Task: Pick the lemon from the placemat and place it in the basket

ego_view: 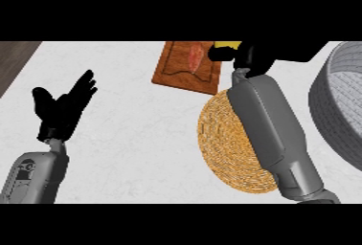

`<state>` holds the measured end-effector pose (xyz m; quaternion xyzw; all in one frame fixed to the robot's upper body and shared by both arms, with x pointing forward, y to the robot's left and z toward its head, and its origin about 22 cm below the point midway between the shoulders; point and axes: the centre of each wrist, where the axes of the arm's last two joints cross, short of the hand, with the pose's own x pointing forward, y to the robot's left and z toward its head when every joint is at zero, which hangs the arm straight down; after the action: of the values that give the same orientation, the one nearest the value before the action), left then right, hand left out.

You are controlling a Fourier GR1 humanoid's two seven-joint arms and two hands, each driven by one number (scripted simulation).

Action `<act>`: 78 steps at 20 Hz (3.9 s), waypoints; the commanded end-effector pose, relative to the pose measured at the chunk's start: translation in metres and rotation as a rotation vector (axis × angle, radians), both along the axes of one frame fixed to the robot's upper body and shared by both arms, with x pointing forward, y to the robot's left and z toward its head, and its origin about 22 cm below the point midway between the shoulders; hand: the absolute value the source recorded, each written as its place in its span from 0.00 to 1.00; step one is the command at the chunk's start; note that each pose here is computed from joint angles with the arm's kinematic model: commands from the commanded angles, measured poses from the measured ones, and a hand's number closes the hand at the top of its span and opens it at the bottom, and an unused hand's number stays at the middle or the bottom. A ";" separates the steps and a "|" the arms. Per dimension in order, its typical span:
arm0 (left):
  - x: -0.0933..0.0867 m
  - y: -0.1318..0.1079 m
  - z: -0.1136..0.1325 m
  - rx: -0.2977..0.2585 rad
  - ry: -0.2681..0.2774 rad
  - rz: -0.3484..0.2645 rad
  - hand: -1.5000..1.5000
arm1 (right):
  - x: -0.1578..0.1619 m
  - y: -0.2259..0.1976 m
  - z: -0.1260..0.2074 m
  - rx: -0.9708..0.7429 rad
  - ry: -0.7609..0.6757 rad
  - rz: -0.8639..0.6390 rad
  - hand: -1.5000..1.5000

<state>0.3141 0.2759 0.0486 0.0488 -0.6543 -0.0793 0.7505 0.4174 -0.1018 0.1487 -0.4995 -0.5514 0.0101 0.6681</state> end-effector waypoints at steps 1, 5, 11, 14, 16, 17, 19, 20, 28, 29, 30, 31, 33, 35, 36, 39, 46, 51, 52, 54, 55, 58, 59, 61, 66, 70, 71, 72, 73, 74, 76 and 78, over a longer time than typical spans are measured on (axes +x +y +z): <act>0.003 0.003 0.002 0.002 0.007 0.026 0.50 | 0.014 0.029 0.039 -0.018 -0.145 -0.113 1.00; -0.011 0.015 -0.012 0.005 0.018 0.047 0.50 | 0.026 0.035 0.073 -0.038 -0.159 -0.203 1.00; 0.001 0.018 0.001 -0.003 0.028 0.047 0.50 | 0.035 0.046 0.097 -0.106 -0.153 -0.291 1.00; -0.008 0.028 -0.005 0.005 0.004 0.069 0.50 | 0.047 0.008 0.119 -0.120 -0.186 -0.361 1.00; -0.008 0.031 -0.014 0.007 0.015 0.060 0.50 | 0.047 0.013 0.129 -0.134 -0.173 -0.392 1.00; -0.001 0.024 0.002 0.003 0.013 0.049 0.50 | 0.050 -0.011 0.156 -0.141 -0.179 -0.415 1.00; -0.003 0.019 -0.010 0.003 0.012 0.073 0.50 | 0.053 -0.004 0.141 -0.175 -0.188 -0.426 1.00; -0.008 0.023 -0.012 0.006 0.005 0.054 0.50 | 0.055 -0.012 0.140 -0.168 -0.197 -0.456 1.00; -0.006 0.028 -0.005 -0.001 0.016 0.062 0.50 | 0.064 -0.074 0.149 -0.239 -0.122 -0.634 1.00; -0.002 0.014 -0.004 -0.012 0.019 0.063 0.50 | 0.064 -0.081 0.154 -0.270 -0.091 -0.658 1.00; -0.012 0.029 -0.007 0.011 0.016 0.076 0.50 | 0.063 -0.090 0.154 -0.268 -0.107 -0.684 1.00; -0.012 0.022 -0.007 0.005 0.009 0.077 0.50 | 0.065 -0.094 0.136 -0.256 -0.103 -0.684 1.00; -0.015 0.042 -0.008 0.000 0.020 0.082 0.50 | 0.064 -0.097 0.146 -0.246 -0.094 -0.707 1.00; -0.009 0.022 -0.002 0.004 0.003 0.081 0.50 | 0.063 -0.119 0.145 -0.239 -0.082 -0.721 1.00; -0.011 0.025 0.002 0.005 0.020 0.087 0.50 | 0.064 -0.133 0.122 -0.249 -0.072 -0.710 1.00; -0.007 0.042 -0.002 0.014 0.010 0.098 0.50 | 0.064 -0.132 0.120 -0.251 -0.058 -0.696 1.00; -0.018 0.035 0.002 0.000 0.033 0.100 0.50 | 0.057 -0.163 0.070 -0.239 -0.082 -0.688 1.00; -0.020 0.043 -0.012 0.013 0.028 0.116 0.50 | 0.048 -0.191 0.038 -0.220 -0.107 -0.708 1.00; -0.022 0.042 -0.012 -0.004 0.038 0.120 0.50 | 0.044 -0.206 0.050 -0.243 -0.170 -0.862 1.00; -0.021 0.043 -0.004 0.002 0.028 0.111 0.50 | 0.044 -0.206 0.062 -0.143 -0.165 -0.870 0.00; -0.014 0.029 -0.002 0.011 0.025 0.114 0.50 | 0.041 -0.205 0.036 -0.157 -0.161 -0.855 0.00; -0.021 0.035 -0.009 -0.012 0.028 0.126 0.50 | 0.038 -0.217 0.038 -0.185 -0.123 -0.848 0.00; -0.015 0.033 -0.008 0.003 0.039 0.121 0.50 | 0.042 -0.203 0.036 -0.175 -0.118 -0.823 0.00; -0.027 0.041 -0.023 -0.008 0.021 0.129 0.50 | 0.033 -0.226 0.025 -0.203 -0.147 -0.794 0.00; -0.020 0.042 -0.013 0.019 0.028 0.132 0.50 | 0.028 -0.233 0.036 -0.155 -0.298 -0.817 0.00; -0.023 0.038 -0.017 0.001 0.042 0.135 0.50 | 0.020 -0.235 0.064 -0.062 -0.502 -0.902 0.00; -0.023 0.044 -0.020 -0.006 0.062 0.148 0.50 | 0.017 -0.236 0.080 -0.053 -0.539 -0.905 0.00; -0.029 0.044 -0.021 -0.006 0.054 0.137 0.50 | 0.011 -0.243 0.074 -0.030 -0.570 -0.932 0.00; -0.025 0.048 -0.010 -0.001 0.059 0.153 0.50 | 0.005 -0.248 0.075 -0.030 -0.597 -0.952 0.00; -0.031 0.045 -0.016 -0.003 0.045 0.157 0.50 | 0.001 -0.247 0.080 0.021 -0.633 -0.953 0.00; -0.026 0.057 -0.014 0.011 0.068 0.186 0.50 | -0.009 -0.232 0.066 0.026 -0.635 -0.938 0.00; -0.040 0.050 -0.031 0.003 0.060 0.178 0.50 | -0.025 -0.232 0.054 0.056 -0.597 -0.940 0.00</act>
<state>0.2824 0.3266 0.0274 0.1013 -0.6263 -0.0195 0.7727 0.4130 -0.3410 0.2083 -0.6942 -0.4403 -0.3858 0.4188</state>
